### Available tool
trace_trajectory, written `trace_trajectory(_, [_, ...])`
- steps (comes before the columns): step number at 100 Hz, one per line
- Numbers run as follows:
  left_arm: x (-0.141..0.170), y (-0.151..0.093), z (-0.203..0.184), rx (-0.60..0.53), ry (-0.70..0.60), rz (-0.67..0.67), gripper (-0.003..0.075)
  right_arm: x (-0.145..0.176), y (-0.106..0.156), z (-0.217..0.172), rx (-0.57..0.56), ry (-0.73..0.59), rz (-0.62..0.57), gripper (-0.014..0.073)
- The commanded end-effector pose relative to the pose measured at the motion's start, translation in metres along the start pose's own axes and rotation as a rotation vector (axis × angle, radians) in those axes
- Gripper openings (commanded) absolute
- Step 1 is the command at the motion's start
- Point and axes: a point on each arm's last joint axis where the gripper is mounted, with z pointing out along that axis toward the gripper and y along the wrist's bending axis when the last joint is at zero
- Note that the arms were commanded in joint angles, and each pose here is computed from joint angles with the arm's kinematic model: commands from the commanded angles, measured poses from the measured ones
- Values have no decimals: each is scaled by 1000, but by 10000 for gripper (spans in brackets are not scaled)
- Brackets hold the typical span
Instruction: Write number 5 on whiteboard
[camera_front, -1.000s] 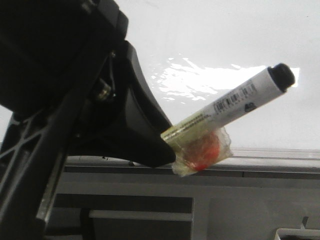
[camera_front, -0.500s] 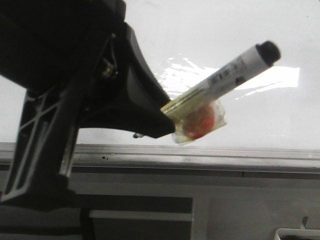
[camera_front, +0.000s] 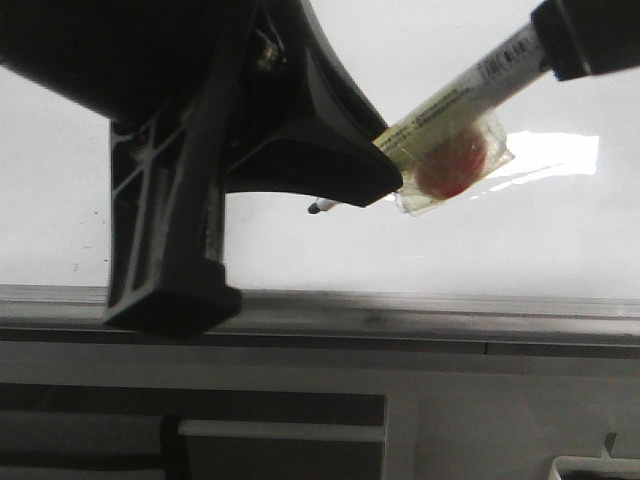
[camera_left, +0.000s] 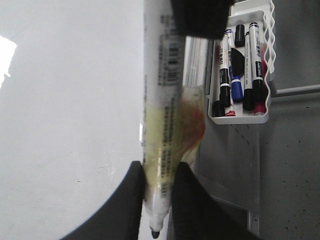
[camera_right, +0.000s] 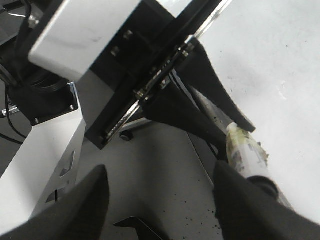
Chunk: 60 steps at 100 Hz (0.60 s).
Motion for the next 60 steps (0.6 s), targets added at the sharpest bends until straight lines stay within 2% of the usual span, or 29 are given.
trace_trajectory(1, [-17,12,-9,-68,-106,-10,-20,-14,-5,-1,40,-73,4,409])
trace_trajectory(14, [-14,10,-9,-50,-74,-10,-20,-27,-3,-9,52,-119,-20,409])
trace_trajectory(27, [-13,10,-9,-44,-64,-14,-20,-43,-2,-23,120,-190,-76,409])
trace_trajectory(43, [-16,12,-9,-62,-97,-14,-20,-38,-5,-22,150,-121,-146,414])
trace_trajectory(60, [-16,12,-9,-65,-102,-14,-20,-36,-8,-19,150,-96,-129,540])
